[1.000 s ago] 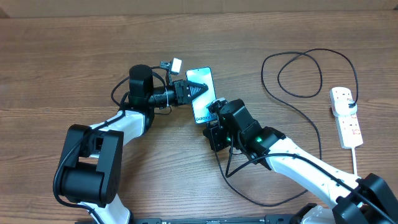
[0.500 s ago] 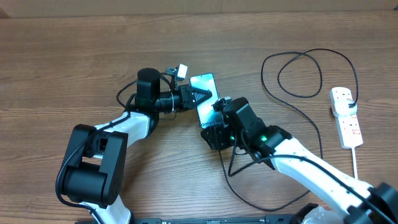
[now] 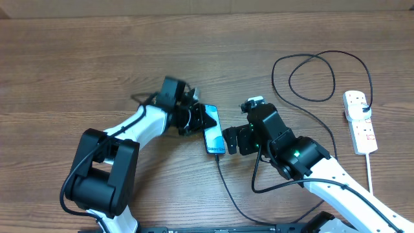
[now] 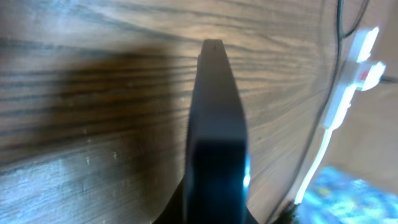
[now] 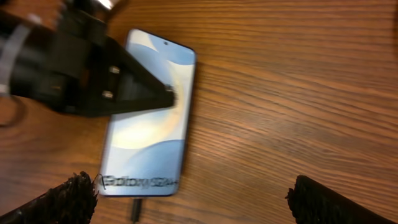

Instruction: Plug charger to phone and switch on socket

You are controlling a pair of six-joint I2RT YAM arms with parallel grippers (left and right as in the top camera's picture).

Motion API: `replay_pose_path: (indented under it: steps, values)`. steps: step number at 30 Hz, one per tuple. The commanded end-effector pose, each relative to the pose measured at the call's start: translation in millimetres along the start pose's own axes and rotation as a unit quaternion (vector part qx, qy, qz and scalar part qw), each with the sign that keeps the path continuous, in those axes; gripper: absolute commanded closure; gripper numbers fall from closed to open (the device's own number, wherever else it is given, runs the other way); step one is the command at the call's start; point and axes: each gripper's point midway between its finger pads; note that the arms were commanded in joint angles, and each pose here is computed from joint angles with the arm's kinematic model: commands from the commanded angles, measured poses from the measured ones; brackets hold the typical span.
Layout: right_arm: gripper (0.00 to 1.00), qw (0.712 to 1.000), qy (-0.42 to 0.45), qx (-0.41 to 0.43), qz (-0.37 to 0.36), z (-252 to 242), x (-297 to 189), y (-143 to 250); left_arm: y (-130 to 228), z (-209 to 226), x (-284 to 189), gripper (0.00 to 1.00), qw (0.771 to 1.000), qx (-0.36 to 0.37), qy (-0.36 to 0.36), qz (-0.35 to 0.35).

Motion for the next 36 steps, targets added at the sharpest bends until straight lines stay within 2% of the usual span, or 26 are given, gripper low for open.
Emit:
replay_pose_path:
  steps: [1, 5, 10, 15, 20, 32, 36]
  values:
    - [0.00, 0.999, 0.011, 0.034, -0.023, -7, -7, -17, -35, -10, -25, 0.96, 0.990, 0.129, -0.048, -0.020]
    - [0.00, 0.998, 0.015, 0.048, -0.023, -15, -6, -21, -39, -8, -39, 0.96, 0.986, 0.160, -0.047, -0.013]
    - [0.00, 0.998, 0.008, 0.057, -0.014, -18, -6, -20, -37, -5, -30, 0.96, 0.987, 0.160, -0.030, -0.011]
    - [0.00, 0.998, 0.013, 0.058, -0.008, -20, -6, -18, -33, -12, -17, 0.96, 0.989, 0.147, 0.028, -0.019]
    - [0.00, 0.998, 0.013, 0.058, -0.008, -20, -6, -18, -23, 0, -9, 0.95, 0.993, 0.108, 0.031, -0.020]
    - [0.00, 0.998, 0.025, 0.058, 0.008, -24, 2, -12, -7, 16, 11, 0.96, 0.993, 0.109, 0.046, -0.006]
    - [0.00, 0.998, 0.029, 0.059, 0.014, -26, 5, -9, 0, 19, 28, 0.96, 0.991, 0.098, 0.087, 0.014]
Point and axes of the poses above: each gripper's point midway between its finger pads, its own x axis out along the fingers, its own z axis along the line the jaws close on, y = z × x, and after that the axes turned 14 degrees about x, right-handed
